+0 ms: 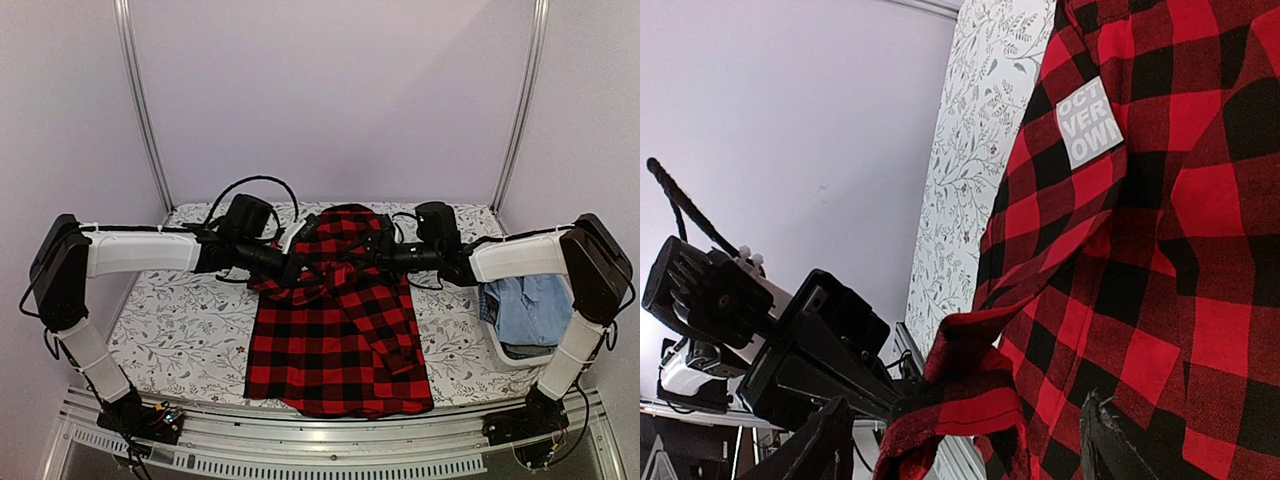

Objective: Fold and stack the long sleeve shirts
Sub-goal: Pass from the left arm to the right

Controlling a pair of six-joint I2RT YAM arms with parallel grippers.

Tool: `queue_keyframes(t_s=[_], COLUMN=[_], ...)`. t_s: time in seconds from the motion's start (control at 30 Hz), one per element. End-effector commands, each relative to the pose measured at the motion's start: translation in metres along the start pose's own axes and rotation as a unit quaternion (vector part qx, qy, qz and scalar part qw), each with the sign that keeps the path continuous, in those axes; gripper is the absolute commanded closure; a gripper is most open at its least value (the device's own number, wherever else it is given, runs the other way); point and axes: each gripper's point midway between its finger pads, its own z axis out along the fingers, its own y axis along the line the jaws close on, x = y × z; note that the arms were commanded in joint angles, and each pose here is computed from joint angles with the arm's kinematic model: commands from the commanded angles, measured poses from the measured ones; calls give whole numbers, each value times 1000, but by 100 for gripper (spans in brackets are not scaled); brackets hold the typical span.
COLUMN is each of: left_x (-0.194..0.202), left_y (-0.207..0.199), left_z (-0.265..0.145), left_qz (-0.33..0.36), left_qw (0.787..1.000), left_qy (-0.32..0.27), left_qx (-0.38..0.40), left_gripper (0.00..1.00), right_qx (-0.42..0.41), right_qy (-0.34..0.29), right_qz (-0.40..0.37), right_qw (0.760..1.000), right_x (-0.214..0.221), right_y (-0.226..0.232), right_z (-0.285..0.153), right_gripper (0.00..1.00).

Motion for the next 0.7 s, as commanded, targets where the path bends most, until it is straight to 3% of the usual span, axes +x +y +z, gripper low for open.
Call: queue_keyframes(t_s=[0.0,0.37,0.67], left_x=[-4,5,16], left_y=[-8,-1,4], left_z=[8,24,28], left_qz=[21,18,10], left_qw=[1000,1000,999], left_qy=[-3,17,33], left_qx=[12,0,-15], left_gripper=[100,100,100], right_qx=[-4,5,13], right_qy=[39,65,71], right_qz=[17,43,44], right_qw=[999,997,996], right_x=[20,39,42], right_y=[1,-9,-14], right_z=[9,7,8], right_gripper=[27,46,84])
